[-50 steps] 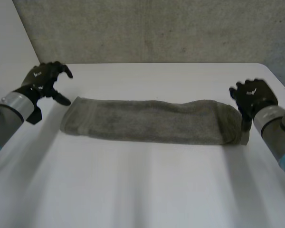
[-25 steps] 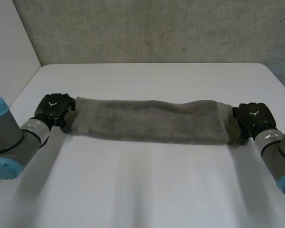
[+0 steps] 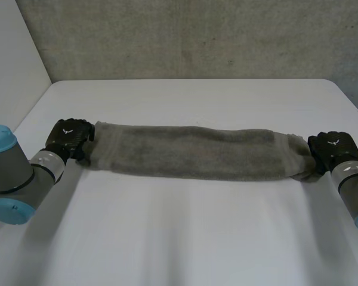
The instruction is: Fold the towel.
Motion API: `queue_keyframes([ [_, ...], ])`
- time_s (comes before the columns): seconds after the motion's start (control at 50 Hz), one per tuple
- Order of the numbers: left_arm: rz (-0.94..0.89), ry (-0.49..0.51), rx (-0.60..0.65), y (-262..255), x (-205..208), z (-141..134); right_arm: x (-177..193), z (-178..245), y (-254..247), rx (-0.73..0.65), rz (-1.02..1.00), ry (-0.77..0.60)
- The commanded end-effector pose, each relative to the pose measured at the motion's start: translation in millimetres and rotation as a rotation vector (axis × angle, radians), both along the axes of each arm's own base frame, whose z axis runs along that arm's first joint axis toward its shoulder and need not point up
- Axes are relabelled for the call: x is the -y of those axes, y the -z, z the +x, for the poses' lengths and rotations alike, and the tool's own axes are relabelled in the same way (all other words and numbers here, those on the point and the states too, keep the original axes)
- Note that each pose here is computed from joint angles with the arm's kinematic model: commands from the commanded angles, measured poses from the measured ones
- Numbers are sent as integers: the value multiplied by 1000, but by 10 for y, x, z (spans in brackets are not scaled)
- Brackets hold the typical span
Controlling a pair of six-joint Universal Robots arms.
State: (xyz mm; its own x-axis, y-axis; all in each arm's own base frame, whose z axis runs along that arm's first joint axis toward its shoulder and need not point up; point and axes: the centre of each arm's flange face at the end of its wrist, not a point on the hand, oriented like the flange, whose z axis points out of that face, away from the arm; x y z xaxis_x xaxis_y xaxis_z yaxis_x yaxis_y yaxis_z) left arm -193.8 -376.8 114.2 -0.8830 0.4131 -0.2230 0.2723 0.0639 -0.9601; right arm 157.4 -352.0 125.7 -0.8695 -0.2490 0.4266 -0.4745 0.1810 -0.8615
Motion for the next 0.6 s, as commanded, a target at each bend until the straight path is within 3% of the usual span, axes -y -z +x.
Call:
queue_keyframes([
  [0.02, 2, 0, -1, -2, -4, -1, -97, 64, 30, -68, 13, -36],
  [0.6, 2, -1, -1, -14, -6, 5, -128, 128, 111, 12, 44, -45],
])
